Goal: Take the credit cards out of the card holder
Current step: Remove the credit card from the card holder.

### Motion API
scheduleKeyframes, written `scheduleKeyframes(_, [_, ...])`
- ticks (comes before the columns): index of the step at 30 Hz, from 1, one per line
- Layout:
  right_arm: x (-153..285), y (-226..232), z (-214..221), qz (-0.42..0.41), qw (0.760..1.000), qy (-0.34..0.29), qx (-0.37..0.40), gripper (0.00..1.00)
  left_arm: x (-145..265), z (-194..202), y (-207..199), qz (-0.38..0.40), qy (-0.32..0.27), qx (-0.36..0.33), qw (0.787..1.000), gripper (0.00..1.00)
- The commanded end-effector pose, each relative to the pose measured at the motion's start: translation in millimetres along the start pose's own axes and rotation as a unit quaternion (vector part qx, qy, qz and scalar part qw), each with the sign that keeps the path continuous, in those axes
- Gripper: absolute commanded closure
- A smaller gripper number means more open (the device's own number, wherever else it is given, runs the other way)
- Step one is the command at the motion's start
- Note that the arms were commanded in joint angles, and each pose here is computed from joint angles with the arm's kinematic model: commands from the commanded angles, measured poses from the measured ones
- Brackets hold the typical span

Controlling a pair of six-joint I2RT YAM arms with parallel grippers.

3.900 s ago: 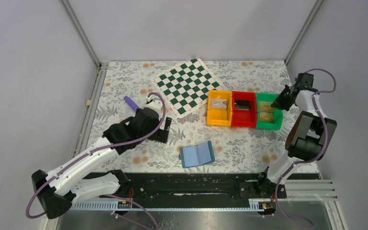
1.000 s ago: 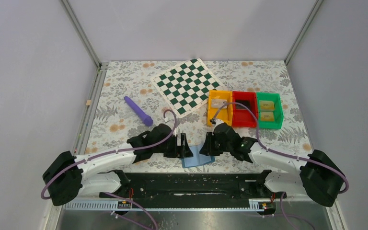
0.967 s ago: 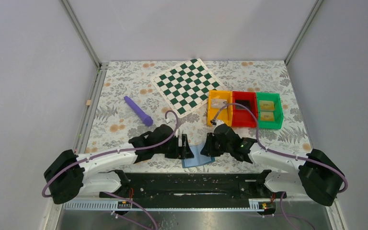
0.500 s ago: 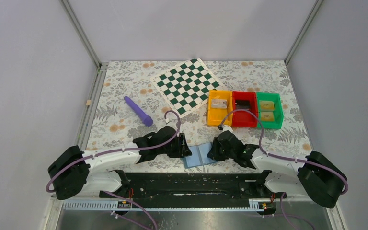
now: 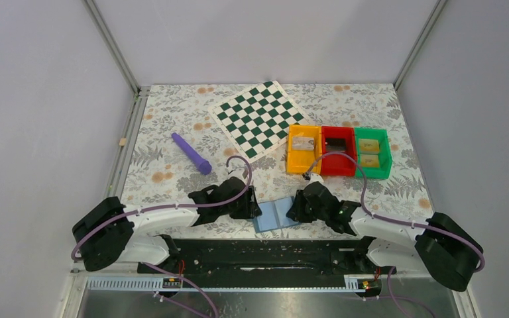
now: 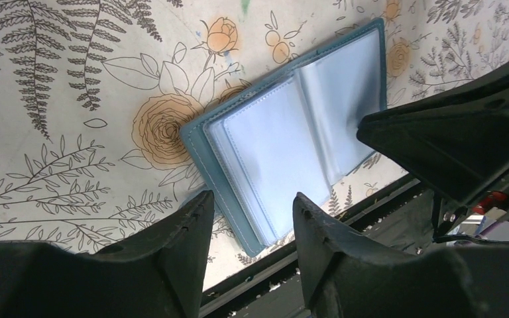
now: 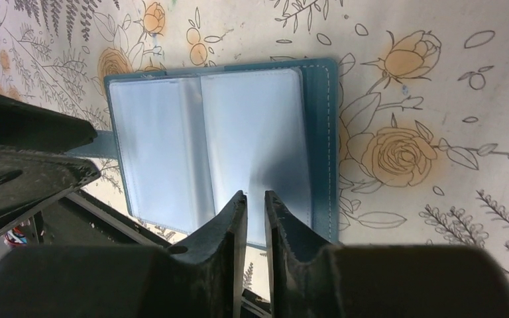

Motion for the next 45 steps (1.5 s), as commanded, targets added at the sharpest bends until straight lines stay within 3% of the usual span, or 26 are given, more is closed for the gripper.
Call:
scheduleKeyframes(1, [12, 7, -3, -0.020, 1.000, -0.006, 0.014, 0.76, -5, -6, -6, 0.021, -0.021, -0.005, 1.000, 0.54])
scheduleKeyframes(6, [28, 32, -18, -0.081, 0.996, -0.029, 0.014, 0.76, -3, -5, -5, 0.024, -0.023, -0.004, 0.999, 0.55])
scheduleKeyframes(12, [28, 54, -23, -0.102, 0.994, -0.010, 0.030, 0.68, -2, -5, -7, 0.036, -0.027, 0.005, 0.999, 0.55])
scheduleKeyframes(20, [1, 53, -13, -0.049, 0.996, 0.015, 0.067, 0.57, 4, -1, -4, 0.044, -0.032, 0.021, 0.998, 0.55])
scheduleKeyframes(27, [-19, 9, 4, 0.061, 0.996, 0.024, 0.064, 0.68, 7, 3, -1, 0.056, -0.032, 0.031, 0.997, 0.56])
scheduleKeyframes(35, [-22, -5, 27, 0.035, 0.999, 0.038, 0.013, 0.85, 6, -1, -3, 0.063, -0.045, 0.003, 0.997, 0.51])
scheduleKeyframes(45, [-25, -9, 36, 0.021, 0.999, 0.040, -0.004, 0.87, -8, 1, -3, 0.067, -0.043, 0.011, 0.997, 0.54])
Point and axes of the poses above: each gripper's point midway between its finger pads, its own x axis back along the fingers, its own y axis along the line the jaws close on, z = x × y, the point moved 6 cm from there along x, back along the fingers
